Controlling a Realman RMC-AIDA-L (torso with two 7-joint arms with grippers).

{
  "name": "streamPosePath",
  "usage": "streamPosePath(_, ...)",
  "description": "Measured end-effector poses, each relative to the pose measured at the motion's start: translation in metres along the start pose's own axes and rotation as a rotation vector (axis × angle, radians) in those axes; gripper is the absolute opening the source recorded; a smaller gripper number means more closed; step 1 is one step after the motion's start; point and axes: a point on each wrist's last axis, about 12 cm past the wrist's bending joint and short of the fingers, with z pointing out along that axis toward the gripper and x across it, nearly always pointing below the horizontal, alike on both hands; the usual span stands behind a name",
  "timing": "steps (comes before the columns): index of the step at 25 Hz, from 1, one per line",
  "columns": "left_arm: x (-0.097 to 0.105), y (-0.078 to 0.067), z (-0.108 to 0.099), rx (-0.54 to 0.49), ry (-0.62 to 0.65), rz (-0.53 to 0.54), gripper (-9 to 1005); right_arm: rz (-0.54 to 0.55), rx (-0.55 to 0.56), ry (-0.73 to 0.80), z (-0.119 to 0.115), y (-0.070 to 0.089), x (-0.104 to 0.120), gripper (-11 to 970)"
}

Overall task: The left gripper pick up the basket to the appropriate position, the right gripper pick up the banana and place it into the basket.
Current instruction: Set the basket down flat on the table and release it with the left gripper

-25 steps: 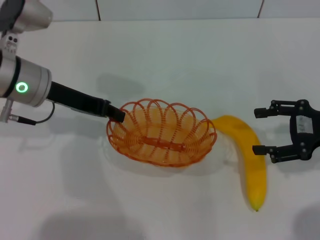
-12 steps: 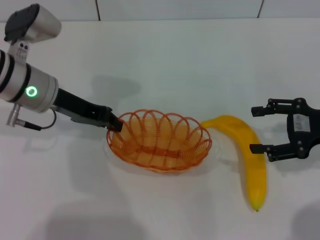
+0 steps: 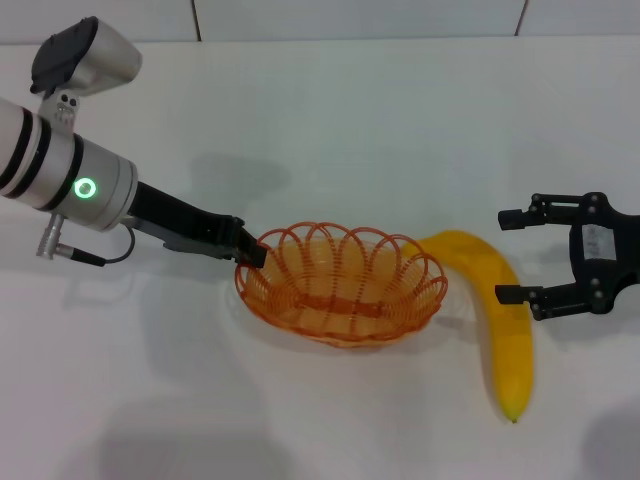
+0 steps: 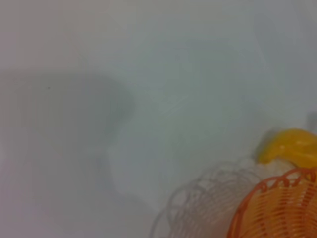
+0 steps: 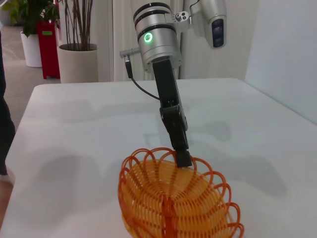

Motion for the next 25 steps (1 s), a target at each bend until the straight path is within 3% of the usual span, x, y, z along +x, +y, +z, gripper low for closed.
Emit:
streamPosePath(12, 0.0022, -0.001, 0.0023, 0.016, 0.008, -0.013, 83, 0.0, -0.001, 0.0, 0.0, -0.0001, -0.0002, 852)
streamPosePath(25, 0.0028, -0.0079, 0.0071, 0.021, 0.058, 0.035, 275, -0.002, -0.003, -0.002, 0.0003, -0.0003, -0.0009, 852)
